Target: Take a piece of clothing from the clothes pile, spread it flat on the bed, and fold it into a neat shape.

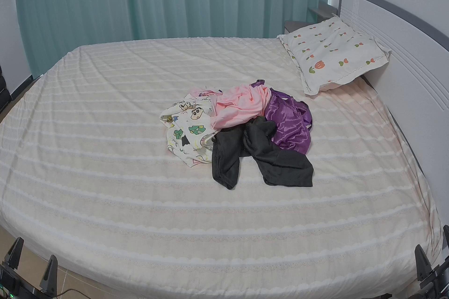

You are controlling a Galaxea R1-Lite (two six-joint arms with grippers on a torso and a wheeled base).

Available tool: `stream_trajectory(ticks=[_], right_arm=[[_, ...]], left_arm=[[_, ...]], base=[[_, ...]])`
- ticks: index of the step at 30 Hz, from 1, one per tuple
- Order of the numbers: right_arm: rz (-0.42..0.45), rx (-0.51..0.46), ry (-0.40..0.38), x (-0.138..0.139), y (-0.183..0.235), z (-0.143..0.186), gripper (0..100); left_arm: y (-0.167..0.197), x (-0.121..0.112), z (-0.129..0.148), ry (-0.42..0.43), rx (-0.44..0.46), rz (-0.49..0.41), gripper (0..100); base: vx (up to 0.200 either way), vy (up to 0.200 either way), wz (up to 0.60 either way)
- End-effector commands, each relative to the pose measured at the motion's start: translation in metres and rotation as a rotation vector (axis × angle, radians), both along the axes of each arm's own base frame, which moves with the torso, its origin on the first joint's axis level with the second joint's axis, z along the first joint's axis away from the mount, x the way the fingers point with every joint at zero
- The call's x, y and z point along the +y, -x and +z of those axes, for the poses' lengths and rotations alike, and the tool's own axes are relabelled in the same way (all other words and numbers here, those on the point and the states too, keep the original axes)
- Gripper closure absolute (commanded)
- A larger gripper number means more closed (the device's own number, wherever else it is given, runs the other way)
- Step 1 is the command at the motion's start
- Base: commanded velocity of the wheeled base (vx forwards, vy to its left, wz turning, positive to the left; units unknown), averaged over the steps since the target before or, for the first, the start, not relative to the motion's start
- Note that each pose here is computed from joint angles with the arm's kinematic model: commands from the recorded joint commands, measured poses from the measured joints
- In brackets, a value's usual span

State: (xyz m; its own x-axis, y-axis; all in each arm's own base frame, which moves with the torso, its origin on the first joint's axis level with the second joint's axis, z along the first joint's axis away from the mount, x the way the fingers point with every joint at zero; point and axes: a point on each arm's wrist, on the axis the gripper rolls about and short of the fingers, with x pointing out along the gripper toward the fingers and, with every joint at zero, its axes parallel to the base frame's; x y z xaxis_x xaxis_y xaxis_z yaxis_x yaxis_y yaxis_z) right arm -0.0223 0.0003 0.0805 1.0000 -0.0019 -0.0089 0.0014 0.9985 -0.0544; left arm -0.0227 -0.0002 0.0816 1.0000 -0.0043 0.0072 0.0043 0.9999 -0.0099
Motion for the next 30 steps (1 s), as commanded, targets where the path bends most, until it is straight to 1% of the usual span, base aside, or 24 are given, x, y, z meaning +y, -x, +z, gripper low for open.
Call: stream_trajectory(ticks=[1, 2, 3, 4, 5, 6, 7, 8, 9, 10, 11, 13, 15, 16, 18, 19, 20, 21, 22, 23, 27, 28, 29, 30], right_arm=[[0.019, -0.056, -0.02, 0.0, 0.002, 0.026, 0], [0.022, -0.088, -0.044, 0.0, 0.003, 0.051, 0], [0.027, -0.091, -0.068, 0.0, 0.001, 0.07, 0], [0.035, -0.035, -0.08, 0.001, -0.007, 0.074, 0], [0.035, -0.035, -0.08, 0.001, -0.007, 0.074, 0], [0.084, 0.078, -0.058, 0.001, -0.024, 0.074, 0], [0.088, 0.087, -0.058, 0.002, -0.025, 0.074, 0], [0.136, 0.211, -0.063, 0.003, -0.046, 0.072, 0], [0.151, 0.264, -0.069, 0.004, -0.057, 0.073, 0], [0.162, 0.309, -0.078, 0.005, -0.069, 0.074, 0], [0.164, 0.318, -0.082, 0.005, -0.073, 0.075, 0], [0.205, 0.373, -0.112, 0.011, -0.109, 0.08, 0], [0.233, 0.401, -0.126, 0.017, -0.13, 0.079, 0], [0.246, 0.429, -0.147, 0.024, -0.152, 0.077, 0], [0.233, 0.463, -0.194, 0.034, -0.187, 0.072, 0], [0.225, 0.47, -0.207, 0.038, -0.196, 0.07, 0], [0.225, 0.47, -0.207, 0.038, -0.196, 0.07, 0], [0.218, 0.496, -0.237, 0.049, -0.22, 0.064, 0], [0.218, 0.5, -0.244, 0.052, -0.225, 0.063, 0], [0.208, 0.521, -0.27, 0.059, -0.242, 0.057, 0], [0.199, 0.589, -0.322, 0.077, -0.276, 0.037, 0], [0.199, 0.589, -0.322, 0.077, -0.276, 0.037, 0], [0.192, 0.612, -0.347, 0.084, -0.286, 0.028, 0], [0.19, 0.617, -0.349, 0.086, -0.288, 0.026, 0]], left_arm=[[0.0, 0.0, -0.005, -0.001, 0.003, 0.0, 0], [0.0, 0.0, -0.005, -0.001, 0.003, -0.002, 0], [0.0, 0.0, -0.005, -0.001, 0.003, -0.002, 0], [0.0, 0.0, -0.005, -0.002, 0.003, -0.002, 0], [0.0, 0.0, -0.005, -0.002, 0.003, -0.002, 0], [0.0, 0.0, -0.005, -0.004, 0.001, -0.003, 0], [0.0, 0.0, -0.005, -0.004, 0.0, -0.003, 0], [0.0, 0.0, -0.005, -0.012, 0.001, -0.003, 0], [0.0, 0.0, -0.005, -0.01, 0.003, -0.003, 0], [0.0, 0.0, -0.005, -0.012, 0.001, -0.002, 0], [0.0, 0.0, -0.005, -0.013, 0.001, -0.002, 0], [0.0, 0.0, -0.005, -0.027, -0.002, -0.002, 0], [0.0, 0.0, -0.005, -0.038, 0.001, -0.002, 0], [0.0, 0.0, -0.005, -0.038, 0.001, -0.002, 0], [0.0, 0.0, -0.005, -0.036, 0.001, 0.0, 0], [0.0, 0.0, -0.005, -0.035, 0.002, 0.0, 0], [0.0, 0.0, -0.005, -0.035, 0.002, 0.0, 0], [0.0, 0.0, -0.005, -0.033, 0.004, -0.002, 0], [0.0, 0.0, -0.005, -0.033, 0.002, 0.0, 0], [0.0, 0.0, -0.005, -0.035, 0.002, 0.0, 0], [0.0, 0.0, -0.005, -0.039, 0.001, 0.0, 0], [0.0, 0.0, -0.005, -0.039, 0.001, 0.0, 0], [0.0, 0.0, -0.005, -0.036, 0.001, -0.002, 0], [0.0, 0.0, -0.005, -0.036, 0.001, -0.002, 0]], base=[[0.0, 0.0, 0.0], [0.0, 0.0, 0.0], [0.0, 0.0, 0.0], [0.0, 0.0, 0.0], [0.0, 0.0, 0.0], [0.0, 0.0, 0.0], [0.0, 0.0, 0.0], [0.0, 0.0, 0.0], [0.0, 0.0, 0.0], [0.0, 0.0, 0.0], [0.0, 0.0, 0.0], [0.0, 0.0, 0.0], [0.0, 0.0, 0.0], [0.0, 0.0, 0.0], [0.0, 0.0, 0.0], [0.0, 0.0, 0.0], [0.0, 0.0, 0.0], [0.0, 0.0, 0.0], [0.0, 0.0, 0.0], [0.0, 0.0, 0.0], [0.0, 0.0, 0.0], [0.0, 0.0, 0.0], [0.0, 0.0, 0.0], [0.0, 0.0, 0.0]])
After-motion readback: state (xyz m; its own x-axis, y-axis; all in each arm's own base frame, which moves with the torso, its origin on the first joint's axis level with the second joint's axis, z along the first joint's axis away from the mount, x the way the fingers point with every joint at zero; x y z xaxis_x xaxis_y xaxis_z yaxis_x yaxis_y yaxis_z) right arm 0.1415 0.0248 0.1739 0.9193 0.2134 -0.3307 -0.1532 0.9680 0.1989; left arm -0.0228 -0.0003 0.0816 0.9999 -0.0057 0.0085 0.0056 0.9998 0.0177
